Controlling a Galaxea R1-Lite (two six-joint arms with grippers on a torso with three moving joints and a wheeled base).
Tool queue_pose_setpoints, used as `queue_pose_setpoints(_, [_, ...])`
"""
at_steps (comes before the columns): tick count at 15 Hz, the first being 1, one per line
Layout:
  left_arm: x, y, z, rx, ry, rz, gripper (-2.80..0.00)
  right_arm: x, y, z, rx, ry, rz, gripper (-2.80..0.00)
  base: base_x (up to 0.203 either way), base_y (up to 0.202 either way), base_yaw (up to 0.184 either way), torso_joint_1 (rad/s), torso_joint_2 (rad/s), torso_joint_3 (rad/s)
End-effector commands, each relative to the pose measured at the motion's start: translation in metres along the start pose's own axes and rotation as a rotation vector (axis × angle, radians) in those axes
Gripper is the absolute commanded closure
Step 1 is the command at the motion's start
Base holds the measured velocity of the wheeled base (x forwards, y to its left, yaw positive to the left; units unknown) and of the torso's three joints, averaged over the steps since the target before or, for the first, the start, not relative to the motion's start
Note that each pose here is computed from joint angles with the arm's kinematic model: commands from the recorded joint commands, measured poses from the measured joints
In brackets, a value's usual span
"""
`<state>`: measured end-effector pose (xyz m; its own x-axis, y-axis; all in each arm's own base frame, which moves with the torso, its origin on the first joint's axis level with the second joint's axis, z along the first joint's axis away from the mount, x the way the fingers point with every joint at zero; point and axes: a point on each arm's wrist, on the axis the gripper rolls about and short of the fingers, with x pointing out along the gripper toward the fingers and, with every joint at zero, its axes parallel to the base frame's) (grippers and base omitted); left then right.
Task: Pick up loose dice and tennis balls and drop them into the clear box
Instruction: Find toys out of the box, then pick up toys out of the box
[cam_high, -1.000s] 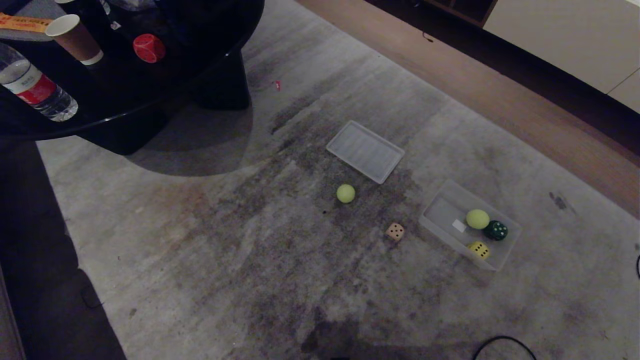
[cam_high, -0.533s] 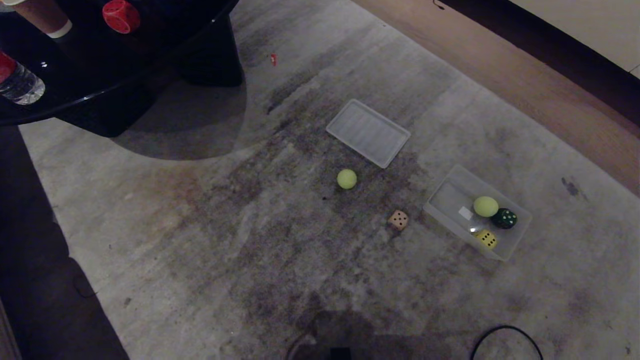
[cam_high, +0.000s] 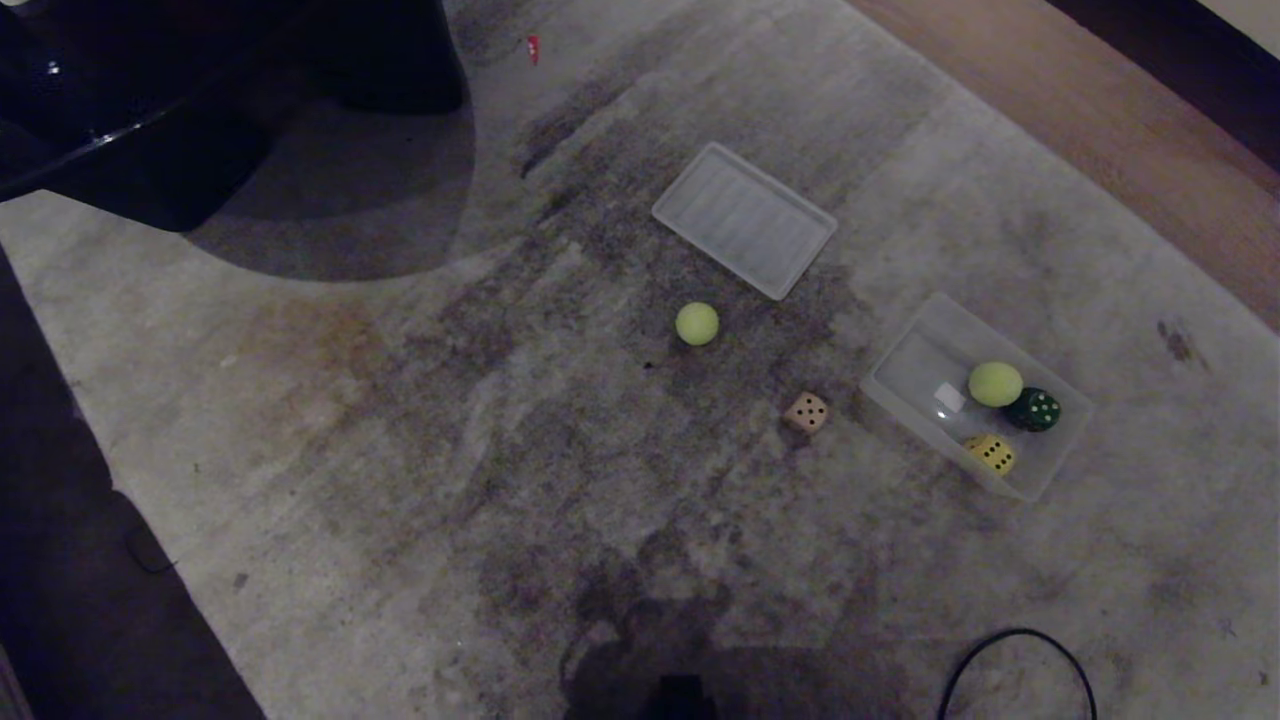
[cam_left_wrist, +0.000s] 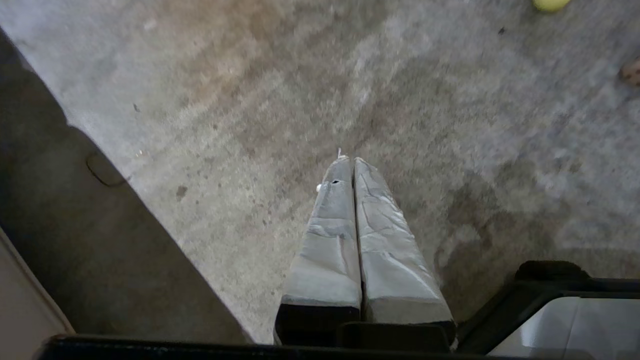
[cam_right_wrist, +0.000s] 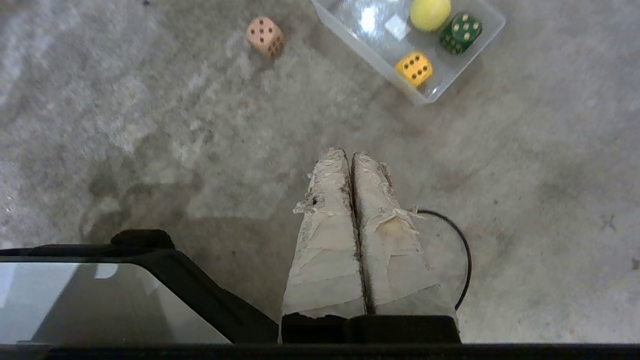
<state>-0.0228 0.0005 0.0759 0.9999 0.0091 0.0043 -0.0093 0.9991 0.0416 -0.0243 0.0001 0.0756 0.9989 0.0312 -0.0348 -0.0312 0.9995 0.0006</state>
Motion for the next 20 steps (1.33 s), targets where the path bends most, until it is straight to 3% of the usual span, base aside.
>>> queue_pose_setpoints(1, [0.0002,0.0000,-0.0004,0.001,0.003,0.000,0.00,0.0000,0.0000,0.0000,0.000,0.000,0.001,0.00,0.000,0.000,0.000,0.002,0.00,-0.189])
queue_pose_setpoints(9, [0.0002,0.0000,-0.0005,0.003,0.004,-0.002,0.00,-0.0001,0.0000,-0.0001,0.000,-0.001,-0.001,0.00,0.000,0.000,0.000,0.003,0.00,-0.171])
queue_pose_setpoints(14, [0.0002,-0.0001,-0.0005,0.006,0.004,-0.003,0.00,-0.0001,0.0000,-0.0001,0.000,-0.001,0.001,0.00,0.000,0.000,0.000,0.000,0.00,-0.007])
queue_pose_setpoints(20, [0.0002,0.0001,-0.0008,-0.032,0.007,0.004,0.00,-0.0001,0.0000,-0.0001,-0.009,0.000,0.001,0.00,0.000,0.000,0.000,0.000,0.00,0.000])
